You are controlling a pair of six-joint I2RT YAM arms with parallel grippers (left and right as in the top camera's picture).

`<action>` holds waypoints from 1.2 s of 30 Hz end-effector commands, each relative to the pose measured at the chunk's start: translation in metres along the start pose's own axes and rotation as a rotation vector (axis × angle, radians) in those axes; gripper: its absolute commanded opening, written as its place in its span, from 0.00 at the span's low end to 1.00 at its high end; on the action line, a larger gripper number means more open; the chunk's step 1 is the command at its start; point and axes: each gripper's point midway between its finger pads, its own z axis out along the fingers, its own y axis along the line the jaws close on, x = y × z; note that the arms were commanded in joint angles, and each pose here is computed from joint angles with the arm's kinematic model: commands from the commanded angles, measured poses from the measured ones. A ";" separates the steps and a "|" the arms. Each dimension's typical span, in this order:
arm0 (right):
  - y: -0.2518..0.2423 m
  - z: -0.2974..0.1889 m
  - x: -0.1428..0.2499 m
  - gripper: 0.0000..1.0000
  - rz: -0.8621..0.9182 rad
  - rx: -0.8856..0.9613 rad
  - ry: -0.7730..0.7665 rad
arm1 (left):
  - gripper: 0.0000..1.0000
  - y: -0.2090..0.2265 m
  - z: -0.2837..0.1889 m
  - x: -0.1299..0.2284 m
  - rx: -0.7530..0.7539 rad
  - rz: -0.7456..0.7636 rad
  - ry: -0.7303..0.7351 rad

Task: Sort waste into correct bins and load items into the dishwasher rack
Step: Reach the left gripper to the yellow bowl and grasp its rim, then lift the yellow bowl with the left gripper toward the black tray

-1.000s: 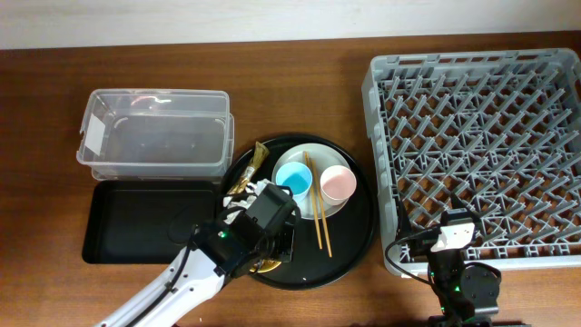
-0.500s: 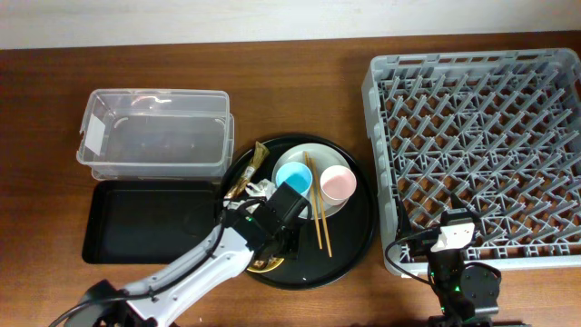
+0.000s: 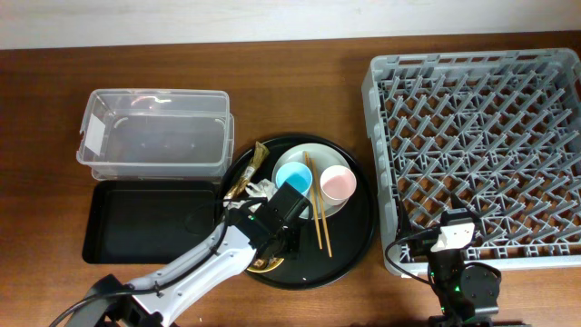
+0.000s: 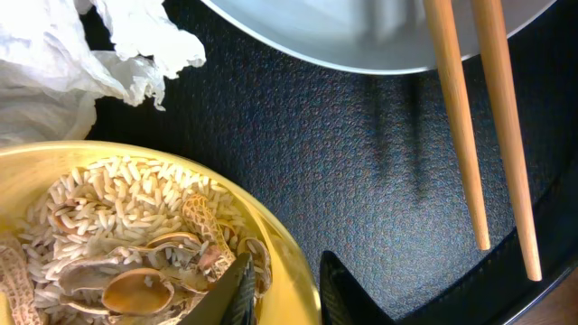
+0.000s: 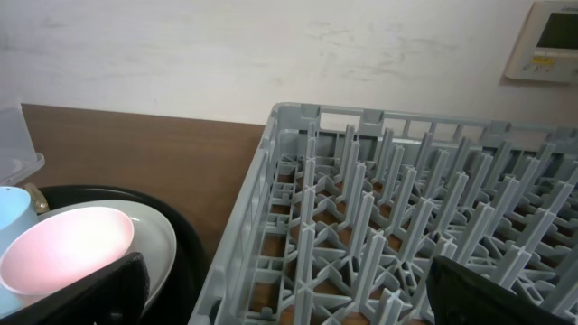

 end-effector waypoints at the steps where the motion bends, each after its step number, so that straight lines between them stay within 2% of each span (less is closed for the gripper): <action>1: 0.000 0.000 0.002 0.99 0.005 0.001 0.005 | 0.23 0.004 0.006 0.002 -0.021 -0.007 0.007; 3: 0.000 0.000 0.002 0.99 0.005 0.001 0.005 | 0.23 0.004 0.010 0.003 -0.024 -0.008 0.019; 6: 0.000 0.000 0.002 0.99 0.005 0.001 0.005 | 0.08 0.004 0.011 0.003 -0.023 -0.008 0.018; 11: 0.000 0.000 0.002 0.98 0.005 0.001 0.005 | 0.01 0.003 0.010 0.003 -0.019 -0.008 0.019; 19: 0.000 0.000 0.002 0.99 0.005 0.001 0.005 | 0.01 -0.006 -0.018 -0.012 -0.027 -0.006 0.009; 24: 0.000 0.000 0.002 0.99 0.005 0.001 0.005 | 0.01 -0.003 -0.043 -0.024 -0.091 0.038 -0.001; 32: 0.000 0.000 0.002 0.99 0.005 0.001 0.005 | 0.01 0.025 -0.086 -0.045 -0.298 0.069 -0.061; 36: 0.000 0.000 0.002 0.99 0.005 0.001 0.005 | 0.01 0.050 -0.102 -0.055 -0.328 0.072 -0.054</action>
